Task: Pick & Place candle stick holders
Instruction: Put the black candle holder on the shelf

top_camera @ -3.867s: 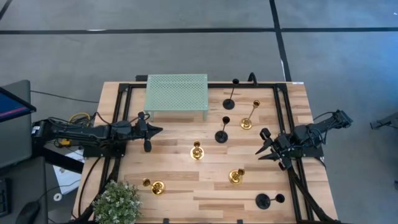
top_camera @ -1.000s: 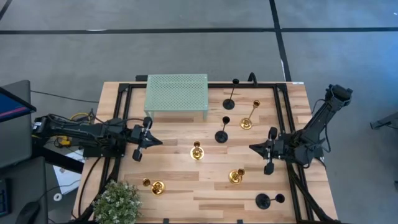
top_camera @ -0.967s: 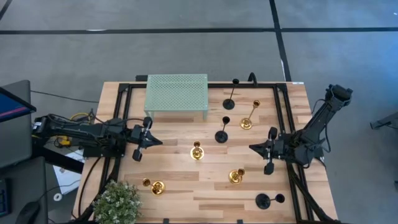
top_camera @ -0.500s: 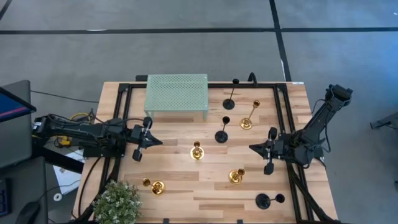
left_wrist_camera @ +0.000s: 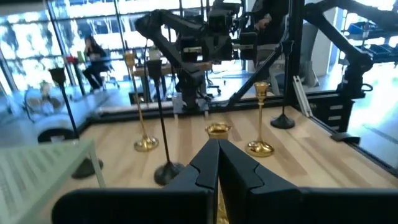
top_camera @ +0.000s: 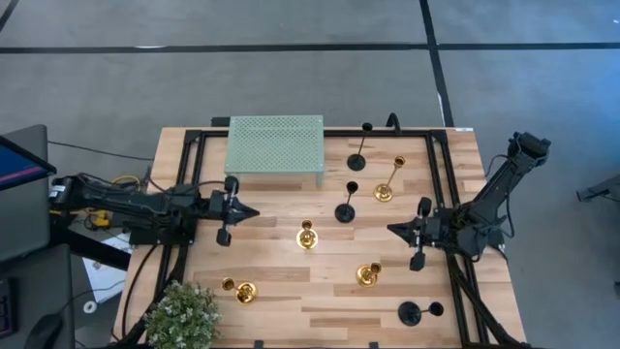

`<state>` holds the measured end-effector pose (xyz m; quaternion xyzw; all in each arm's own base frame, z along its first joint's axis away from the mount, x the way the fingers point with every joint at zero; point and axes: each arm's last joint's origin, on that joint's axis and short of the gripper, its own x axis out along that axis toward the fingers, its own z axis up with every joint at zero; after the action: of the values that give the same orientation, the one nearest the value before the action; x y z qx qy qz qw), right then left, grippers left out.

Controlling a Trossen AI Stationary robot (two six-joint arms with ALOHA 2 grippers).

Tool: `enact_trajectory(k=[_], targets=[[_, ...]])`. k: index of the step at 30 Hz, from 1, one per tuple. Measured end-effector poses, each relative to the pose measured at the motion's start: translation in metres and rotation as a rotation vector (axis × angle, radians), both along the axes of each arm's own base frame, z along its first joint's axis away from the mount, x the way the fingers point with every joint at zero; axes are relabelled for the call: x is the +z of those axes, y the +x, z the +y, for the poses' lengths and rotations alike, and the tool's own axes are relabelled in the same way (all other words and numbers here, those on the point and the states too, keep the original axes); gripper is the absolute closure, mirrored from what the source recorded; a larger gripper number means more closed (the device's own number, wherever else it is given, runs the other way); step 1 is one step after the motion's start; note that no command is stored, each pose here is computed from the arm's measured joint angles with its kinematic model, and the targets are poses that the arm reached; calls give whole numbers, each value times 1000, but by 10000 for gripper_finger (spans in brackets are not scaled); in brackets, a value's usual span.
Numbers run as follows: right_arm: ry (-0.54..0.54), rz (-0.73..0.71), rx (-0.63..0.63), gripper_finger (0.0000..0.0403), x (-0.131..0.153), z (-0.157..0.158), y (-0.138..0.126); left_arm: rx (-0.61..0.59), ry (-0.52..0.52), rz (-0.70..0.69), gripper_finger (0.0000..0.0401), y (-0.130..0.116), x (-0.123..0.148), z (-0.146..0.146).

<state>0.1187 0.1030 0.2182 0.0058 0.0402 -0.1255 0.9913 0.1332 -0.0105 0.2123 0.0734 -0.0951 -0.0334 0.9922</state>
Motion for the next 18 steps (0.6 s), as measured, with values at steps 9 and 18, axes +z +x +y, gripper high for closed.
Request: enact_trajectory(k=[9, 18], targets=[[1, 0, -47, 402, 0, -6, 5, 51, 14, 4, 397, 27, 26, 4], [1, 0, 4, 402, 0, 0, 0, 93, -5, 177, 397, 69, 54, 27]])
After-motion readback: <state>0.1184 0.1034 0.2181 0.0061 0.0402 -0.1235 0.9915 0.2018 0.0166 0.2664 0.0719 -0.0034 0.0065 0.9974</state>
